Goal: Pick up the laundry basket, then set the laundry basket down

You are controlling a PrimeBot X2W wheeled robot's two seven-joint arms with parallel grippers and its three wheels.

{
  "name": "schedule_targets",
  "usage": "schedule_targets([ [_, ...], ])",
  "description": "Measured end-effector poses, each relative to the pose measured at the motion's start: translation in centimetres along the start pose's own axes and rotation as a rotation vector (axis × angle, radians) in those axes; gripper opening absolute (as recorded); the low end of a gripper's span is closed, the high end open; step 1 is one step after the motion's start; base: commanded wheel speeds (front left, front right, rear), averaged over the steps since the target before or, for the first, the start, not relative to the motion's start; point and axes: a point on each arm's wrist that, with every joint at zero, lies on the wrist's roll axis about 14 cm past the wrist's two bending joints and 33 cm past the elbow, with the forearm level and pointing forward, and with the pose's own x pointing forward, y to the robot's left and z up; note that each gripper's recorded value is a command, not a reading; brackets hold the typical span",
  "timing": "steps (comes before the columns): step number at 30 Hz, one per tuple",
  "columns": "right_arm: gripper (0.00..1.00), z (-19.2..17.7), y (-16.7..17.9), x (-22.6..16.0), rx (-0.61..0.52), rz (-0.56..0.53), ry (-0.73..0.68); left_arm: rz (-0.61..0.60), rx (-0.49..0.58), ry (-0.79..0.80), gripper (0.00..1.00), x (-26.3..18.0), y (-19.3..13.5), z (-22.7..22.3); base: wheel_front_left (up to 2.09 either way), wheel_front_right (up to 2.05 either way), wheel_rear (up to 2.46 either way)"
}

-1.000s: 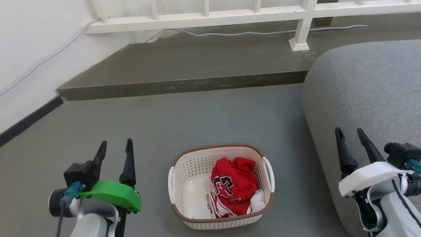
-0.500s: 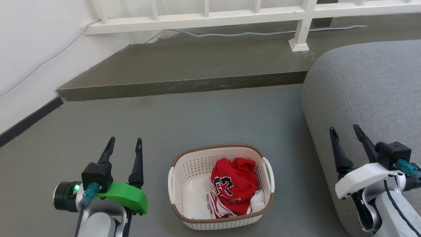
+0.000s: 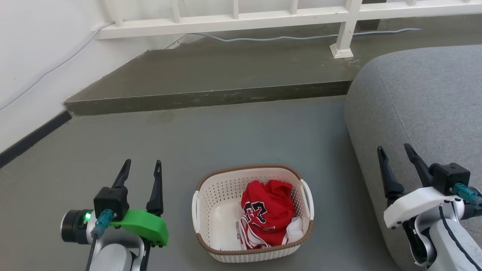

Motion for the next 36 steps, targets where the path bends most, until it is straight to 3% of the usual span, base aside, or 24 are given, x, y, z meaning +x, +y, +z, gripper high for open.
schedule_targets([
  [21,1.00,-0.8,-0.1,0.3,0.007,0.005,0.023,0.012,-0.011,0.024,1.00,0.2,0.2,-0.8,0.00,0.00,0.00],
  [36,1.00,-2.8,0.6,3.4,0.037,0.032,0.071,0.005,-0.033,0.047,1.00,3.3,0.1,-2.3,0.00,0.00,0.00],
])
